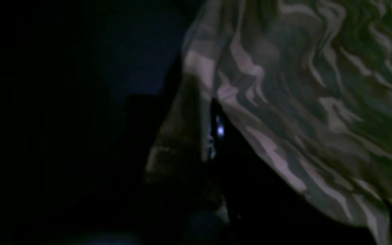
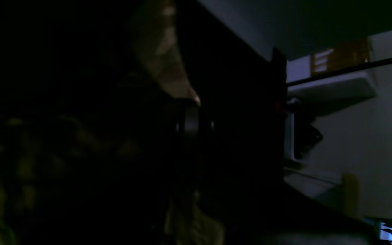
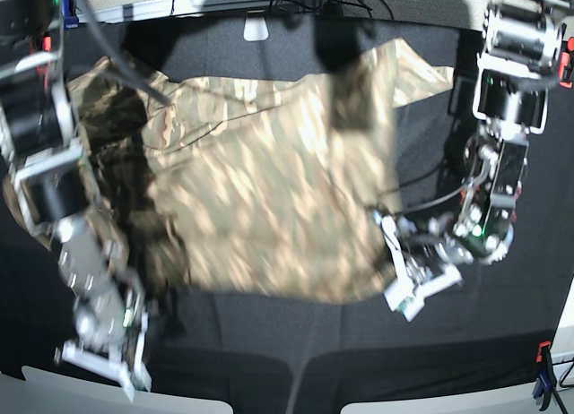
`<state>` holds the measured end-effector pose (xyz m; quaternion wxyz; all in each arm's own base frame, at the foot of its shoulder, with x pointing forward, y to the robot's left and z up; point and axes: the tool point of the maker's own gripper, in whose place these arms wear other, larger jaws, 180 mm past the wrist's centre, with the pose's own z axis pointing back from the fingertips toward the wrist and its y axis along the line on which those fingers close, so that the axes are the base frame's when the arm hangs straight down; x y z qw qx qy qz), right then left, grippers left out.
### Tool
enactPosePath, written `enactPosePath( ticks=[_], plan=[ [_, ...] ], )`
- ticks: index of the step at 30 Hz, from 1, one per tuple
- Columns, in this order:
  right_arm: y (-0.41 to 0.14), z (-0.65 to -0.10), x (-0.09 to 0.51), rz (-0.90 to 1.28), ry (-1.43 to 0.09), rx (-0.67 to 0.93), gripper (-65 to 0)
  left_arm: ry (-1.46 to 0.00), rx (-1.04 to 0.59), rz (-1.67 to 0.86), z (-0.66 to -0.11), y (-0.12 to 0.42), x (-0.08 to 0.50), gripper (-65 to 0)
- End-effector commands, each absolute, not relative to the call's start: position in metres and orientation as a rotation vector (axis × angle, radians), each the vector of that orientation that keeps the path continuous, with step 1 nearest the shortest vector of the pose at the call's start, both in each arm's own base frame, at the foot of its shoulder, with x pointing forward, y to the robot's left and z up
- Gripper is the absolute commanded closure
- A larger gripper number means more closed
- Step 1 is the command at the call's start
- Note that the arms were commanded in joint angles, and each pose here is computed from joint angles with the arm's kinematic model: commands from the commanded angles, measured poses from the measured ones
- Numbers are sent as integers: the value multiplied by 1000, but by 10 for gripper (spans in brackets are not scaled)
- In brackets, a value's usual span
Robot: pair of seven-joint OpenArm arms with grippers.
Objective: Layout the t-shirt on the table in an organized manner, then fold the t-shirt properly
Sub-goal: 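Lift the shirt with both grippers and shake it out flat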
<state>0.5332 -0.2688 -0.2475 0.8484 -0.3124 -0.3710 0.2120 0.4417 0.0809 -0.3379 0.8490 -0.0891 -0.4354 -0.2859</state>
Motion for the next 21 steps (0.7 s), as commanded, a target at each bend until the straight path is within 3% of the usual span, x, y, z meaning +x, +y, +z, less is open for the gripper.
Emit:
enactPosePath(
  ticks=[1,12,21],
  plan=[
    [-272,-206,548,416,-869,-689,0,-1019,-166,-608,-305,82,462,0],
    [-272,-166,563,393,-942,-704,0,-1184,0,-674,-252,96,506,0],
    [-270,-182,570,371,-953,-617,0,-1076,8,-589,-278,129,537,0]
  ],
)
